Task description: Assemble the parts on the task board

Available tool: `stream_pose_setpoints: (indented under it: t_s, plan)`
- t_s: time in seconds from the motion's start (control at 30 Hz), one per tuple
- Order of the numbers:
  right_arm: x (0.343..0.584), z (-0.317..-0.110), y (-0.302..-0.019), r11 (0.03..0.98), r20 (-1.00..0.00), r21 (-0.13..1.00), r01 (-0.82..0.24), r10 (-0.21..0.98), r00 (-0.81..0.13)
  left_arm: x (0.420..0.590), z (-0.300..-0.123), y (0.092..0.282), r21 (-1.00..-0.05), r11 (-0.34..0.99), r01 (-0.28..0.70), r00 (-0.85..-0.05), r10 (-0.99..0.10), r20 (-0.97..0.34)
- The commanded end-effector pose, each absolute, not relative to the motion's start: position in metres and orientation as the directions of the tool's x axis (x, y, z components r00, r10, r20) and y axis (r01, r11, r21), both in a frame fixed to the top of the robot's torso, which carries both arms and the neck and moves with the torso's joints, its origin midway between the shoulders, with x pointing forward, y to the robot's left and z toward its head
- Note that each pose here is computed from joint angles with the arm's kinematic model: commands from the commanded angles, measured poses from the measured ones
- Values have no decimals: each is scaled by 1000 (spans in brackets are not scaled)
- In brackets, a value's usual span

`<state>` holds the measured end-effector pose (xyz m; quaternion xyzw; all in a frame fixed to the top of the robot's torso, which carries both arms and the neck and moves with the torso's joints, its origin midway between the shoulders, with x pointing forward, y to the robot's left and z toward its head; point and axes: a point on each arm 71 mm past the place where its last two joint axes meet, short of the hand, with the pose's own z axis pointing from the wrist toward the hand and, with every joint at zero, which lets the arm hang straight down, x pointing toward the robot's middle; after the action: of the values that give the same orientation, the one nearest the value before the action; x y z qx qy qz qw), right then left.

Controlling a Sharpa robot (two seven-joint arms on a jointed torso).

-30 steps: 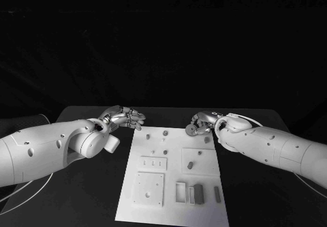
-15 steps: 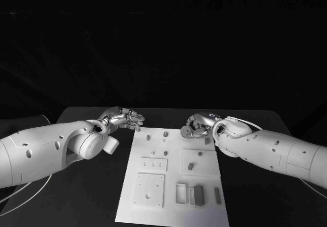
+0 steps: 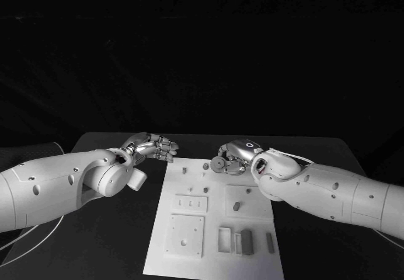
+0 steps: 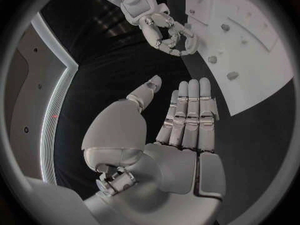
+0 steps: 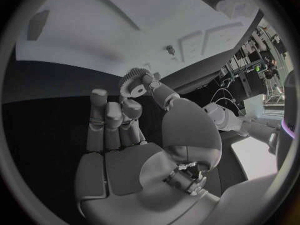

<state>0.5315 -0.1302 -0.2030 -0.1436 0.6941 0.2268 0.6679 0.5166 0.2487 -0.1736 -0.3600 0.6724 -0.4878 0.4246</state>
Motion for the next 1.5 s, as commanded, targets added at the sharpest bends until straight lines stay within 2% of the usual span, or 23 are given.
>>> stream_pose_setpoints:
  t_s: [0.03, 0.53, 1.03, 1.5]
  plan:
    - [530, -200, -126, 867, -997, 62, -494, 72, 2, 517, -172, 247, -963, 263, -56, -388, -894, -222]
    - [523, -208, -86, 844, -999, 33, -535, 27, -19, 517, -172, 245, -963, 264, -54, -391, -893, -222]
    - [522, -222, -75, 844, -999, -1, -536, -23, -35, 517, -172, 246, -963, 264, -52, -387, -895, -224]
    - [521, -223, -69, 837, -999, -20, -547, -38, -22, 518, -172, 241, -963, 263, -50, -394, -892, -223]
